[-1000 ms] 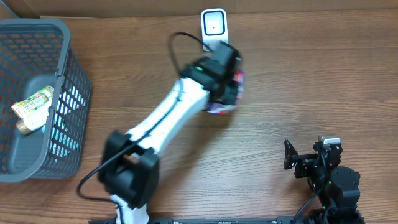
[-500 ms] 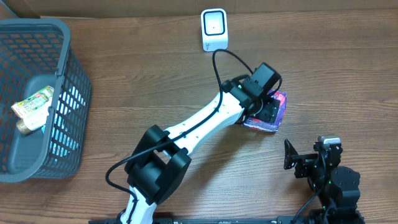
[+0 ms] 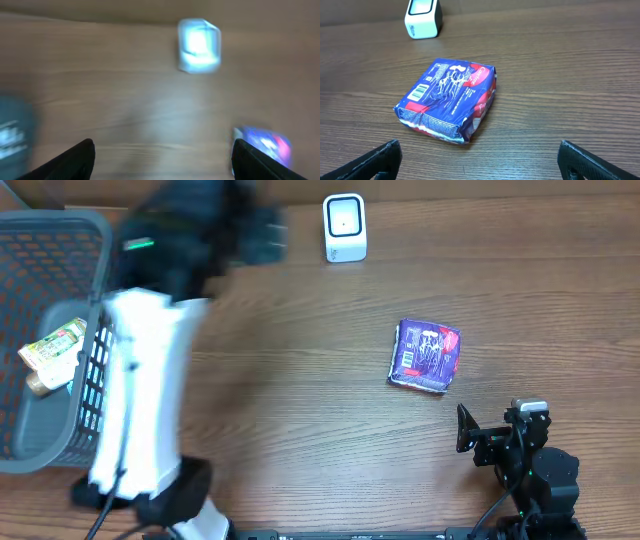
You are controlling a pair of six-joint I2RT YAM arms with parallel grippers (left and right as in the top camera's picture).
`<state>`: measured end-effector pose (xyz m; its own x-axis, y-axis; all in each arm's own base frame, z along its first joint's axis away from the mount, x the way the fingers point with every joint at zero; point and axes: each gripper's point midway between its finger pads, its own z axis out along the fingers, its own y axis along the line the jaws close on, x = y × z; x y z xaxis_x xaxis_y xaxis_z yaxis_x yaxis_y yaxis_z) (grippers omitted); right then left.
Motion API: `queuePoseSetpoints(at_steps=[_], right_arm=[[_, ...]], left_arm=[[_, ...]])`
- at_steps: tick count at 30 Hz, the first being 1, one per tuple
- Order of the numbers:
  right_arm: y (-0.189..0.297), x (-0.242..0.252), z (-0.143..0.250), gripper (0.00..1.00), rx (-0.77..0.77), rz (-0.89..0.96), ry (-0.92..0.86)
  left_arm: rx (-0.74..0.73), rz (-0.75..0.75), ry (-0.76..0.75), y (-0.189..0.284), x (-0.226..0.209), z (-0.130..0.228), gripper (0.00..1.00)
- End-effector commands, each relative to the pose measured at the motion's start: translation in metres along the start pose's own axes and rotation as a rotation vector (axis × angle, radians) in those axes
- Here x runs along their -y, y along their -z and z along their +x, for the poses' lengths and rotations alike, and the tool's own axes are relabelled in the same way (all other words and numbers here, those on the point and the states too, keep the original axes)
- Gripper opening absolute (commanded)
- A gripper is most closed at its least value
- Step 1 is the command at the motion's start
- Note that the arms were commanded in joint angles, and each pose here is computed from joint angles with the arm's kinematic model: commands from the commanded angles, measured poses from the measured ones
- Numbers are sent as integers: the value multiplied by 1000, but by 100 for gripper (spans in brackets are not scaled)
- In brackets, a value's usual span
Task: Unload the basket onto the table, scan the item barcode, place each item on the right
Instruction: 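Grasp the green wet-wipe pack in the basket with the left gripper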
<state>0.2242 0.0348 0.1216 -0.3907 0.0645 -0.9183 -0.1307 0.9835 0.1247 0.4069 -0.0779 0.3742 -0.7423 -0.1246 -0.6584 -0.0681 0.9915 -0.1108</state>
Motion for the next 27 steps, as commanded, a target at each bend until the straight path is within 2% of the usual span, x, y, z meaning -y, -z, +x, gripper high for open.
queuePoseSetpoints(at_steps=[1, 5, 8, 9, 12, 14, 19, 25, 27], right_arm=[[3, -1, -10, 100, 28, 2, 8], [3, -1, -10, 100, 28, 2, 8], [3, -1, -10, 100, 27, 2, 8], [3, -1, -10, 100, 28, 2, 8], [3, -1, -10, 100, 28, 2, 8], [3, -1, -10, 100, 28, 2, 8], [3, -1, -10, 100, 28, 2, 8], [3, -1, -10, 100, 28, 2, 8], [3, -1, -10, 100, 28, 2, 8]], left_arm=[[55, -193, 199, 42, -105, -7, 79], [1, -392, 478, 49, -211, 17, 74], [-25, -443, 677, 45, -284, 42, 73], [-34, -445, 701, 42, -291, 47, 73], [-164, -450, 858, 6, -336, 103, 76], [-215, -428, 932, -15, -342, 127, 78], [-311, -475, 960, -68, -356, 185, 81], [-390, -539, 832, -96, -368, 234, 85], [-413, -569, 778, -101, -373, 247, 90]])
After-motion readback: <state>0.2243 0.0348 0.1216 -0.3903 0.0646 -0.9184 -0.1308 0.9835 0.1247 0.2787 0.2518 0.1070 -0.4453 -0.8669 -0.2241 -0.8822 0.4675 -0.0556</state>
